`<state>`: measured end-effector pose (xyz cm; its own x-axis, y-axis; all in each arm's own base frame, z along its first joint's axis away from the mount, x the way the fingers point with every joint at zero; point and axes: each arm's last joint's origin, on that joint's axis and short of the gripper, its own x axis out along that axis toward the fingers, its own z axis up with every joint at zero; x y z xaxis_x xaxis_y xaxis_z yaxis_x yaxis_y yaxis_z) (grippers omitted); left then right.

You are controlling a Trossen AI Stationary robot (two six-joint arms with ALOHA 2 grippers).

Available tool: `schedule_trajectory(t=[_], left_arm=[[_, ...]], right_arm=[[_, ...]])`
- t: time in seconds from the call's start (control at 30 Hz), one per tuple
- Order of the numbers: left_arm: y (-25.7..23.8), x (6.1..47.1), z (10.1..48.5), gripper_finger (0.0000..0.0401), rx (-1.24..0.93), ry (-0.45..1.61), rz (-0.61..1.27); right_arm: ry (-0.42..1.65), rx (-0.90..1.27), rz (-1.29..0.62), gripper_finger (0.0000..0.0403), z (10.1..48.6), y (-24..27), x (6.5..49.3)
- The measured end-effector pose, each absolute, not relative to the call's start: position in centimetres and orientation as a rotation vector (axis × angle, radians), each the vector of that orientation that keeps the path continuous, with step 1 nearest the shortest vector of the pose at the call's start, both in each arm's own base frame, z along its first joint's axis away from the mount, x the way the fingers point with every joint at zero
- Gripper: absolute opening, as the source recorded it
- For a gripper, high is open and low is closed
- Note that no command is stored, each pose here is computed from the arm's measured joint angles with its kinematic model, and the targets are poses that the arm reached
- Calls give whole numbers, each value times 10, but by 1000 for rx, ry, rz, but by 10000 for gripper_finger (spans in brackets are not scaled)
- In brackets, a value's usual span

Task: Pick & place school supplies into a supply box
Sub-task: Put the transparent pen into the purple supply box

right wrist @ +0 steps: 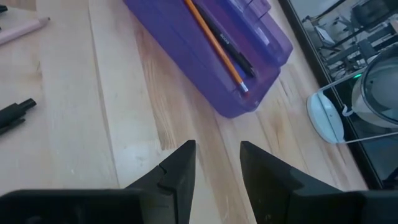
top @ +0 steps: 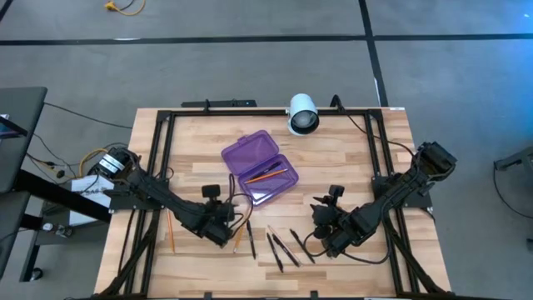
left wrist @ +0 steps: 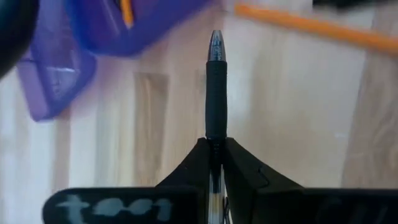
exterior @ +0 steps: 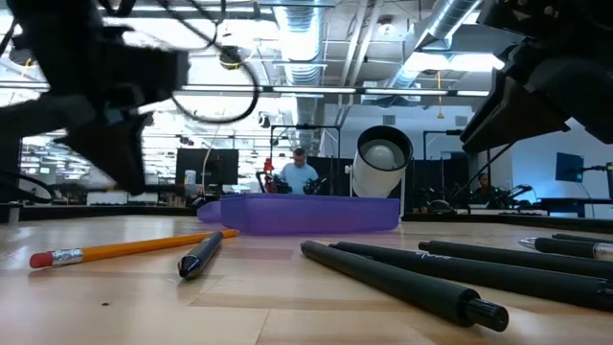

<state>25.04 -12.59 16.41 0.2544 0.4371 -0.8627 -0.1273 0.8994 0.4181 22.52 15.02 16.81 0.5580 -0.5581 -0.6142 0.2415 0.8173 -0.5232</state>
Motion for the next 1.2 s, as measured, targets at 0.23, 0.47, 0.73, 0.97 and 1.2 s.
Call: schedule_trajectory(t=[0.23,0.47,0.73,0.97,1.2], left_arm=[[-125,264,184,11,381,1175,421],[-105,297,200,11,451,997,479],[-59,332,210,11,413,877,514],[-20,355,214,18,297,783,474],[-8,369,187,14,278,829,393]], right_arm=[[842,-414,-500,121,169,150,225],[831,-401,-512,121,169,150,226],[787,-398,-550,121,170,149,226],[787,-400,-549,121,170,149,226],[800,-410,-547,121,170,149,225]])
